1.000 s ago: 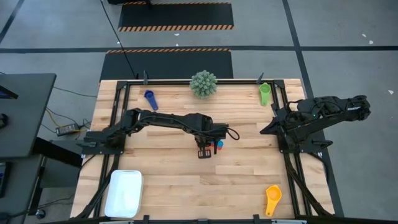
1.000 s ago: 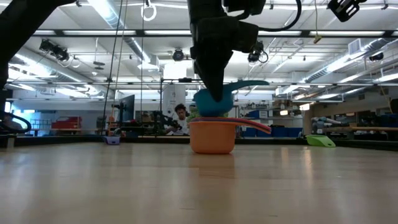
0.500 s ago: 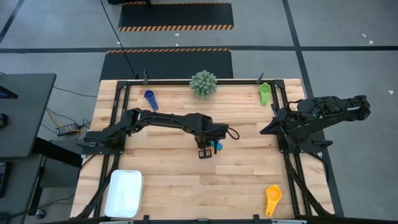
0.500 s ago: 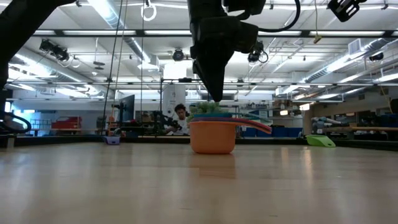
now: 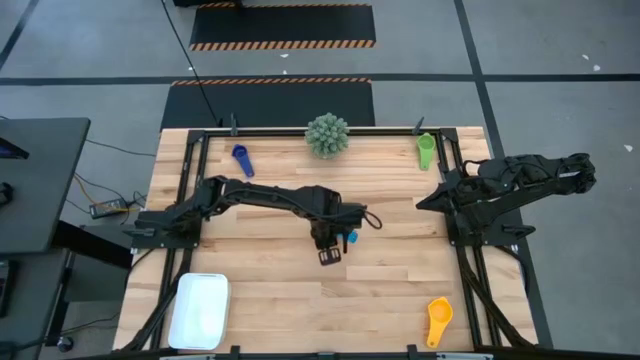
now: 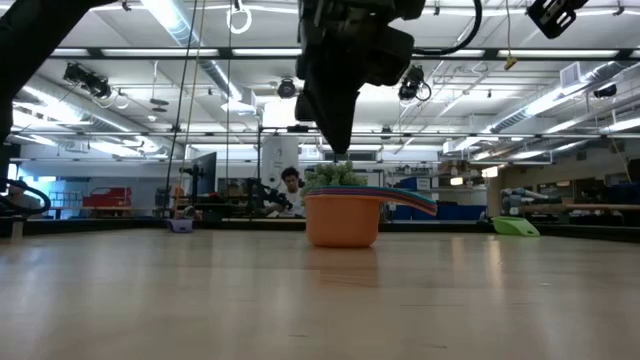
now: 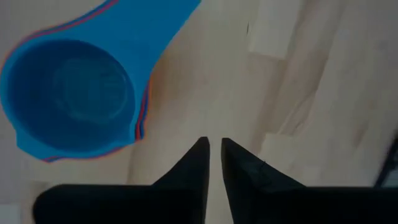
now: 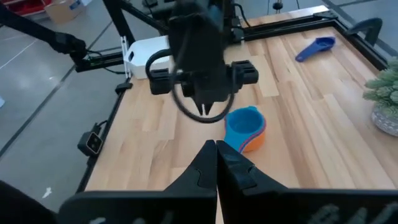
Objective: Nest measuring cups in basket
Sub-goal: Stack the yellow measuring cup on top of the light blue measuring cup
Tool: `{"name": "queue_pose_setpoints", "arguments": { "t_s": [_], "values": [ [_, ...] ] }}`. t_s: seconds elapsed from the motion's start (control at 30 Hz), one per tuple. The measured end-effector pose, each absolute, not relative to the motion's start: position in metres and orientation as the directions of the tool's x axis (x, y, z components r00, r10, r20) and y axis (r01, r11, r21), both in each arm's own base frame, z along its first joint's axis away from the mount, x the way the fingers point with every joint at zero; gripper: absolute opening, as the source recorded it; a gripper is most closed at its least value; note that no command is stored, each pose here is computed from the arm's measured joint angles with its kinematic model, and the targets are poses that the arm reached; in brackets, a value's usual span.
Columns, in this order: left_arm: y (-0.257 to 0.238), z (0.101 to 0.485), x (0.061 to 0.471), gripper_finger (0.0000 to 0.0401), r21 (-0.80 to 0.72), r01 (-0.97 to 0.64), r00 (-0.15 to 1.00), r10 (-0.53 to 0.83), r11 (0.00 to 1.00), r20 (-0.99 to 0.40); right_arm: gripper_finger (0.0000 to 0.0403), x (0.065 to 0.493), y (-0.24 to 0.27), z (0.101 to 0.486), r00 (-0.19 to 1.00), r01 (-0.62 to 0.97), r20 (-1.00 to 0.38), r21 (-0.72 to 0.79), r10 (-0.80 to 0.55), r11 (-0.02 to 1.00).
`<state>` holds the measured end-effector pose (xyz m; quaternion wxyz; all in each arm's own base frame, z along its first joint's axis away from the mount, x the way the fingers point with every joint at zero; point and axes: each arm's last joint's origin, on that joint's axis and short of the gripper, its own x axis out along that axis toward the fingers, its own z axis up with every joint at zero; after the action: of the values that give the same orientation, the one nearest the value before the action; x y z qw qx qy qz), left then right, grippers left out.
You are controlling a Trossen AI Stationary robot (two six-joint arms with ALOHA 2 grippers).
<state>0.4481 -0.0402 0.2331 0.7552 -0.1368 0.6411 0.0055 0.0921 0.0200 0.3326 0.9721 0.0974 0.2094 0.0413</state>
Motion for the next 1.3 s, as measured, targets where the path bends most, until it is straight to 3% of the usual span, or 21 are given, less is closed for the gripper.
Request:
{"name": "queue_pose_setpoints", "arguments": {
  "t_s": [0.13,0.33,0.5,0.9,1.07,1.3],
  "values": [
    [-0.04,0.238,0.444,0.0007,-0.19,-0.188,0.162,-0.16,0.964,-0.974,0.0001,0.086,0.019,0.335,0.905,-0.048,-0.404,0.21,0.131,0.977],
    [-0.029,0.249,0.434,0.0006,-0.189,-0.247,0.13,-0.16,0.95,-0.978,0.0,0.069,0.015,0.347,0.868,-0.048,-0.477,0.191,0.135,0.98],
    [-0.021,0.273,0.426,0.0004,-0.206,-0.253,0.193,-0.16,0.945,-0.968,0.0,0.055,0.014,0.353,0.793,-0.07,-0.578,0.226,0.192,0.972],
    [0.002,0.35,0.386,0.0003,-0.237,-0.338,0.398,-0.09,0.911,-0.913,0.0,0.048,0.021,0.332,0.433,-0.154,-0.807,0.373,0.402,0.915],
    [0.007,0.369,0.368,0.0003,-0.192,-0.397,0.418,-0.01,0.898,-0.909,0.0,0.057,0.025,0.33,0.343,-0.155,-0.831,0.41,0.438,0.899],
    [0.0,0.395,0.338,0.0003,-0.208,-0.394,0.429,-0.021,0.895,-0.903,0.0,0.073,0.041,0.325,0.167,-0.209,-0.846,0.472,0.507,0.856]
  ]
}}
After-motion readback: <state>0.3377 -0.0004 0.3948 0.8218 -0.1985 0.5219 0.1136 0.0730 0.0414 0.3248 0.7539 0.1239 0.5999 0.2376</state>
